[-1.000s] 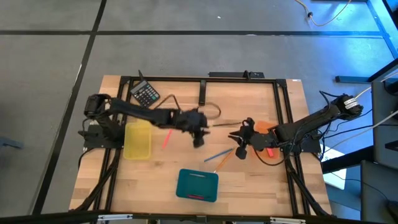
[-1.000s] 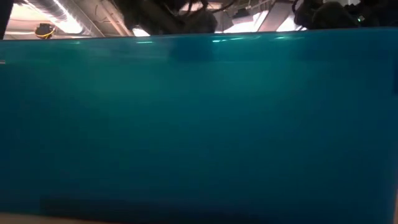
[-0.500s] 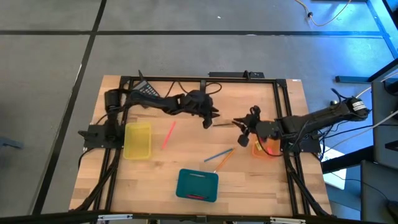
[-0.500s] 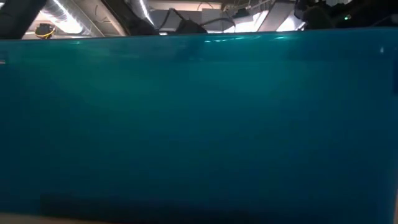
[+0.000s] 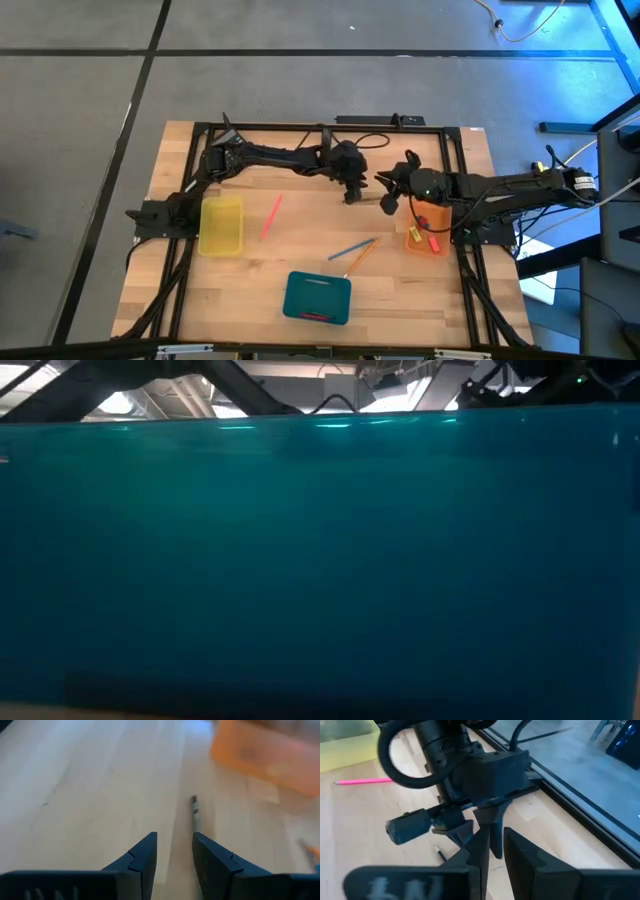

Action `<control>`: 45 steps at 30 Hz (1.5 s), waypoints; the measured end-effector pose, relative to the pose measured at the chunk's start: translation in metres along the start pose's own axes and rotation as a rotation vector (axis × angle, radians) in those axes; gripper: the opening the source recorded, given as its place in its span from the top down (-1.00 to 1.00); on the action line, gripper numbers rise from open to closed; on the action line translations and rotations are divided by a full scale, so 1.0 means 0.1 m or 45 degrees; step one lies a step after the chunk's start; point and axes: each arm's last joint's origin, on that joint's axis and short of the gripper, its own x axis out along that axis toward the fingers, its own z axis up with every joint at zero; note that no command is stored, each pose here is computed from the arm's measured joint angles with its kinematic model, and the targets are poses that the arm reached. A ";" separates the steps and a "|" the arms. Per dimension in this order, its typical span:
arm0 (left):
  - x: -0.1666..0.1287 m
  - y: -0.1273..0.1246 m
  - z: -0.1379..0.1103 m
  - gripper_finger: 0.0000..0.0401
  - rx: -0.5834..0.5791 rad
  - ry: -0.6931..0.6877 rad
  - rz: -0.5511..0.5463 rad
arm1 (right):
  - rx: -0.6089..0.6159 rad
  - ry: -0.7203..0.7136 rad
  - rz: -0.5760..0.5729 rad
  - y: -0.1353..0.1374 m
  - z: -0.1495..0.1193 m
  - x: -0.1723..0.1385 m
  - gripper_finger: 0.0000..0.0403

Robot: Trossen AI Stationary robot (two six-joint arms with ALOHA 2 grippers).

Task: Sort crayons/erasers/pens/pencils in bins
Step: Put the black colored pencil into the yellow bin

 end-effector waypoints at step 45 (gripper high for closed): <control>0.23 -0.50 -0.44 0.77 0.065 0.372 0.116 | -0.088 -0.007 0.065 -0.26 0.07 0.12 0.70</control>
